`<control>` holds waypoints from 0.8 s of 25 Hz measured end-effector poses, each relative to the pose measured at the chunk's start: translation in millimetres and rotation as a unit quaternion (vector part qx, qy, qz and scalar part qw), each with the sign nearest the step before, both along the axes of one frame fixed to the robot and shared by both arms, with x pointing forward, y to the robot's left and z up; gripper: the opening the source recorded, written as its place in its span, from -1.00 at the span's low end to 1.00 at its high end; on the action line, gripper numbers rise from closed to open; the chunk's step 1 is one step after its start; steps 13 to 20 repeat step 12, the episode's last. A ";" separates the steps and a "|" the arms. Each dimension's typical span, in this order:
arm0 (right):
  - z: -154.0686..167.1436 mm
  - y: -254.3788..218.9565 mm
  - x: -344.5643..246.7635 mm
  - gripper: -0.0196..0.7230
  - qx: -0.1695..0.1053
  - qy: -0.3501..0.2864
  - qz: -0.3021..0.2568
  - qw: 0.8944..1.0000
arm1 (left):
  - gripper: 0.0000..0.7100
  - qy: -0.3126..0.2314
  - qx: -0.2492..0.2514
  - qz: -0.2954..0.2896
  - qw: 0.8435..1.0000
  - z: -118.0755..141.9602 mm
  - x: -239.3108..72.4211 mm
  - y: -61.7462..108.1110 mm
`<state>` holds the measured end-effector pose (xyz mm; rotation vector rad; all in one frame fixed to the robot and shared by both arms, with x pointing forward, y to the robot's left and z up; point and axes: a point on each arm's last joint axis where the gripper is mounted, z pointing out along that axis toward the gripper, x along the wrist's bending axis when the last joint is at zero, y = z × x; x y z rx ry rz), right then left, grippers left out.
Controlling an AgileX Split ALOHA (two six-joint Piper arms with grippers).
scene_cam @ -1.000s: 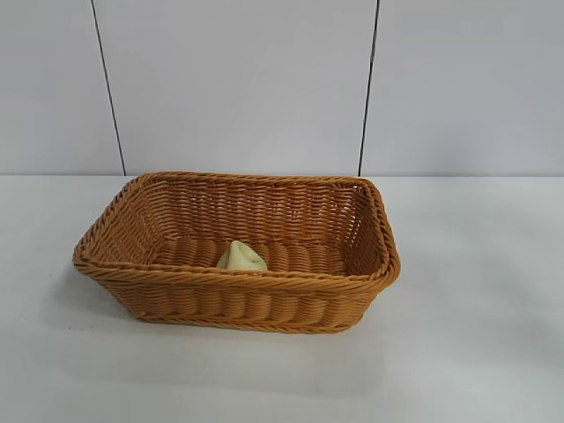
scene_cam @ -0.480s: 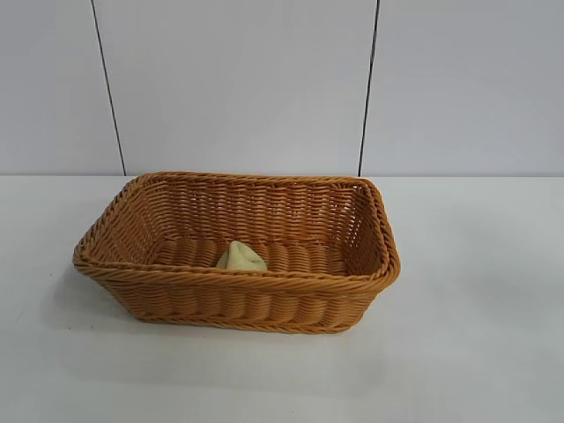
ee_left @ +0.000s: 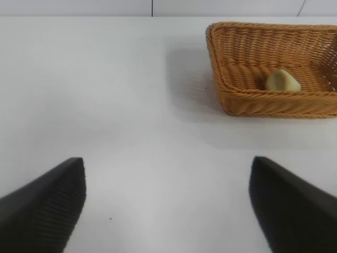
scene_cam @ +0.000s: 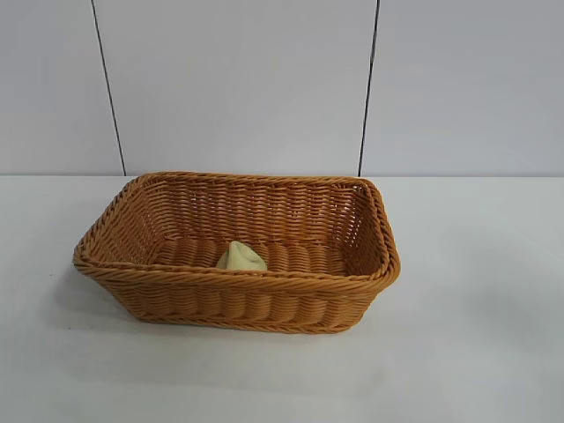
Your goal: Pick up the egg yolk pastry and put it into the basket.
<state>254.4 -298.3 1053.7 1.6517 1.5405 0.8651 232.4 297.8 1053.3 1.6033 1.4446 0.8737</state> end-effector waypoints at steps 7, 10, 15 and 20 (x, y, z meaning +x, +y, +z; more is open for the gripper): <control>0.6 1.5 -18.8 0.92 -0.005 -0.060 0.001 0.998 | 0.76 0.000 0.000 0.000 1.000 0.0 0.0 0.0; 0.6 1.5 -18.8 0.92 -0.005 -0.059 0.002 0.998 | 0.76 0.000 0.000 0.000 1.000 0.0 0.0 0.0; 0.6 1.5 -18.8 0.92 -0.006 -0.059 0.002 0.998 | 0.76 0.000 0.000 0.000 1.000 0.0 0.0 0.0; 0.6 1.5 -18.8 0.92 -0.006 -0.059 0.002 0.998 | 0.76 0.000 0.000 0.000 1.000 0.0 0.0 0.0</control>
